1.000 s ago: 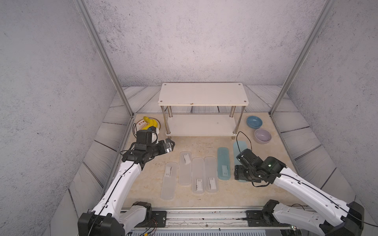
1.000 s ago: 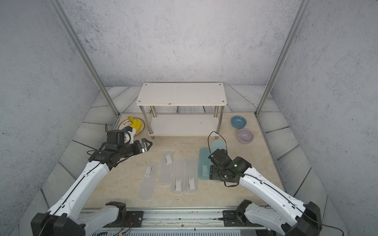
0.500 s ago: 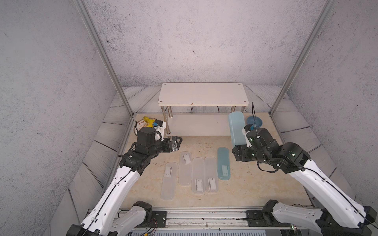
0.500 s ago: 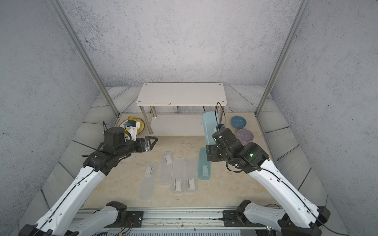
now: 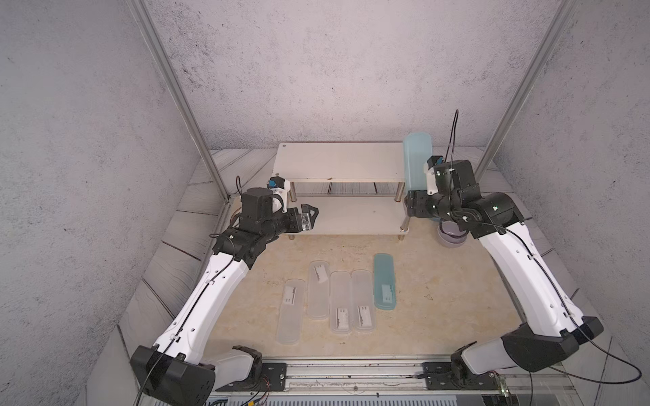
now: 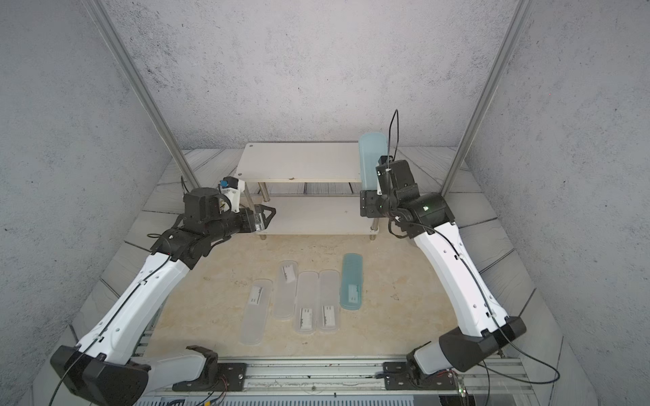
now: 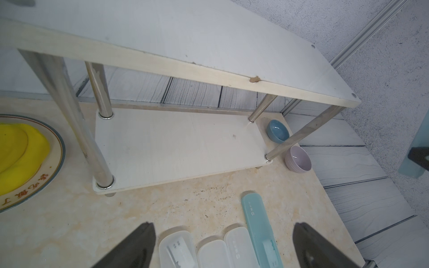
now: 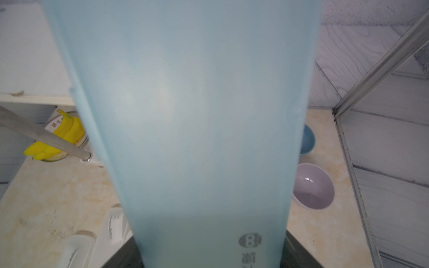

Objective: Place the pencil cases on the shelf according to color
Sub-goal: Place the pencil case on the shelf.

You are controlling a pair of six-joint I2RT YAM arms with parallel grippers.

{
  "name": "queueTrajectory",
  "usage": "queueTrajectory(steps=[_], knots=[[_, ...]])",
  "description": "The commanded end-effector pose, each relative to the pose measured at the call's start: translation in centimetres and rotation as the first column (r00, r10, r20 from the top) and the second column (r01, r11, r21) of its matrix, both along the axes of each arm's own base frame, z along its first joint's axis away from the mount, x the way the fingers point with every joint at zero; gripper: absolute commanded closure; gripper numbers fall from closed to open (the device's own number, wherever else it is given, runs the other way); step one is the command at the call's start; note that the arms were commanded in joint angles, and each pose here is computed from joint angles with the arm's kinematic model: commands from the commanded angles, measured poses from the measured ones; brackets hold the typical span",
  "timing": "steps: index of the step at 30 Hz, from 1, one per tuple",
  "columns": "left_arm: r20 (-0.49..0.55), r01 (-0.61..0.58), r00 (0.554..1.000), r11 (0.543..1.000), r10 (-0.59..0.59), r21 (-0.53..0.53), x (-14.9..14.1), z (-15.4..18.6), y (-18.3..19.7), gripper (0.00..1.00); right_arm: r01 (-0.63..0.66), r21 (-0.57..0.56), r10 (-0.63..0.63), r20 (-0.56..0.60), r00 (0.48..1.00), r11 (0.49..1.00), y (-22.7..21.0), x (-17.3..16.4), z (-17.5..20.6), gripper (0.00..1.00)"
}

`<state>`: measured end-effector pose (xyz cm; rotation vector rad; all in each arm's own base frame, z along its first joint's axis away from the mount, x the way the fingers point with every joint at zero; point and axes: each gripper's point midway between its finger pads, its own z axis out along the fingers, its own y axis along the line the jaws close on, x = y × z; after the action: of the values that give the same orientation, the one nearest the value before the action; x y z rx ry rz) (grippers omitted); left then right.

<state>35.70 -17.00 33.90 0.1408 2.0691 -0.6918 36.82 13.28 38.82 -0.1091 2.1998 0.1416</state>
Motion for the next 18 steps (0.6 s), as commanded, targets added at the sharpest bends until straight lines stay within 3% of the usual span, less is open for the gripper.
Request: queueTrajectory(steps=[1,10,18], knots=[[0.060,-0.025,0.998,0.998,0.021,0.054,1.1,0.7,0.4,0.01,-0.027,0.022,0.024,0.139,0.990,0.999,0.1,2.7,3.6,0.27],[0.067,-0.020,0.998,0.994,0.013,0.105,3.2,-0.2,0.3,0.01,-0.029,0.032,0.021,0.224,0.974,0.999,0.6,8.9,4.7,0.26],[0.070,-0.014,0.998,0.994,0.006,0.107,3.1,-0.8,0.3,0.01,-0.009,0.027,0.004,0.175,0.985,1.000,1.5,12.6,2.9,0.26]])
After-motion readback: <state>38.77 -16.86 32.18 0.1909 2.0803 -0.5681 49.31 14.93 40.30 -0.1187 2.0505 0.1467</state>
